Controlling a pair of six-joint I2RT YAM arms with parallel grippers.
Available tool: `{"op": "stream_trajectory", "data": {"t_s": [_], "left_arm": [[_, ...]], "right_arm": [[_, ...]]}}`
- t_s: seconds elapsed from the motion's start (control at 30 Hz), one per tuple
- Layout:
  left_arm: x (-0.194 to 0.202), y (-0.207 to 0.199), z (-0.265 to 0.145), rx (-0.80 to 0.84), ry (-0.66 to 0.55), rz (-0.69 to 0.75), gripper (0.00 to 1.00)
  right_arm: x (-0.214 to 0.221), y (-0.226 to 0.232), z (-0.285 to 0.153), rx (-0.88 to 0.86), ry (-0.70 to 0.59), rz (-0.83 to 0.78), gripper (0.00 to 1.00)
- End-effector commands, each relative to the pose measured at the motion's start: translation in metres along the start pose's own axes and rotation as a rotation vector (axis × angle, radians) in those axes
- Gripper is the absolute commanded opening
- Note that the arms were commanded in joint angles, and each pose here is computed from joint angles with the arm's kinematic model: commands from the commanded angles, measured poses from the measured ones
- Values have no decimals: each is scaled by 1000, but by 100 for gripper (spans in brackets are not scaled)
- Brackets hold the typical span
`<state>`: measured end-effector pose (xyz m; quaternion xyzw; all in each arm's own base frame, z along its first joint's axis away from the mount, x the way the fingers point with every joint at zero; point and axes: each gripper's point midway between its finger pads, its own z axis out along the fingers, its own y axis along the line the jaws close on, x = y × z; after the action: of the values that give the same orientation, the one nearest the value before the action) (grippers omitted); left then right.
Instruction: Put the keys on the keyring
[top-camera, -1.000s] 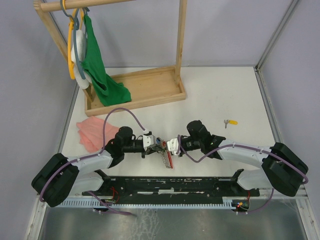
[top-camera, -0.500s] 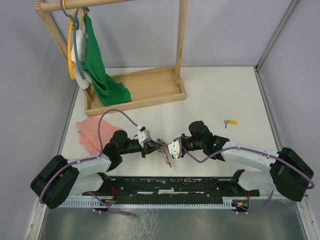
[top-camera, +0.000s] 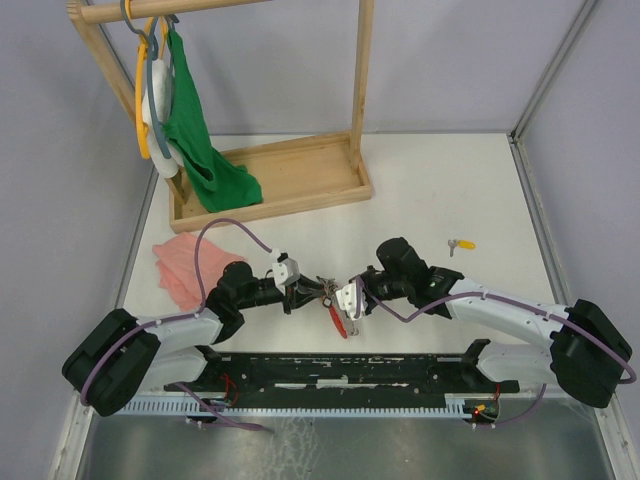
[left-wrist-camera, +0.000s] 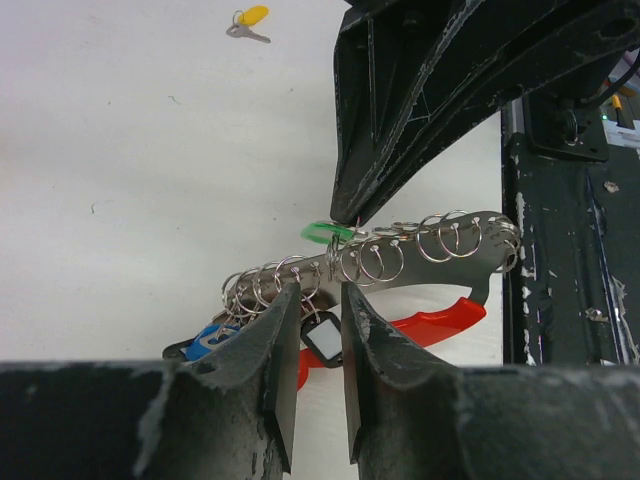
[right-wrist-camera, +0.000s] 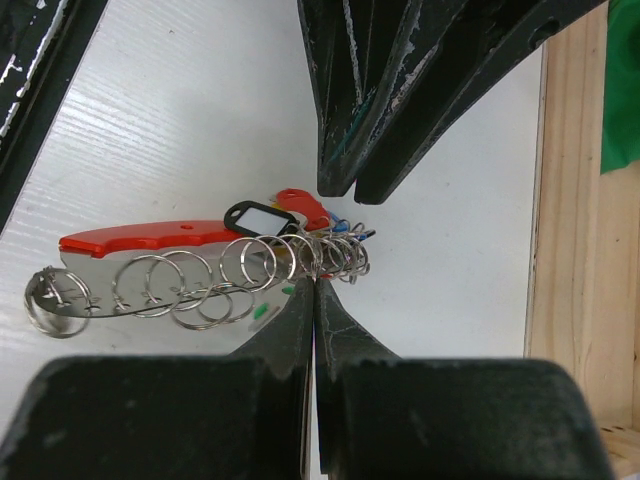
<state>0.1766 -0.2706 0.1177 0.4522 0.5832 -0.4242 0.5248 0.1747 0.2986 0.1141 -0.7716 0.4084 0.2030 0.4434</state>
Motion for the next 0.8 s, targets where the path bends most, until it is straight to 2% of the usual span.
{"op": "stream_trajectory", "data": {"t_s": [0.0, 0.33, 0.77], "left_arm": [[-19, 5, 6, 20, -51, 120, 30], [-21, 1, 22, 115, -35, 236, 32], [-4, 1, 32, 154, 36, 186, 28]], "right_arm": [[-18, -21, -8, 38, -20, -70, 1], [-22, -18, -6, 22, -21, -84, 1], [-22, -17, -6, 26, -19, -87, 1]]}}
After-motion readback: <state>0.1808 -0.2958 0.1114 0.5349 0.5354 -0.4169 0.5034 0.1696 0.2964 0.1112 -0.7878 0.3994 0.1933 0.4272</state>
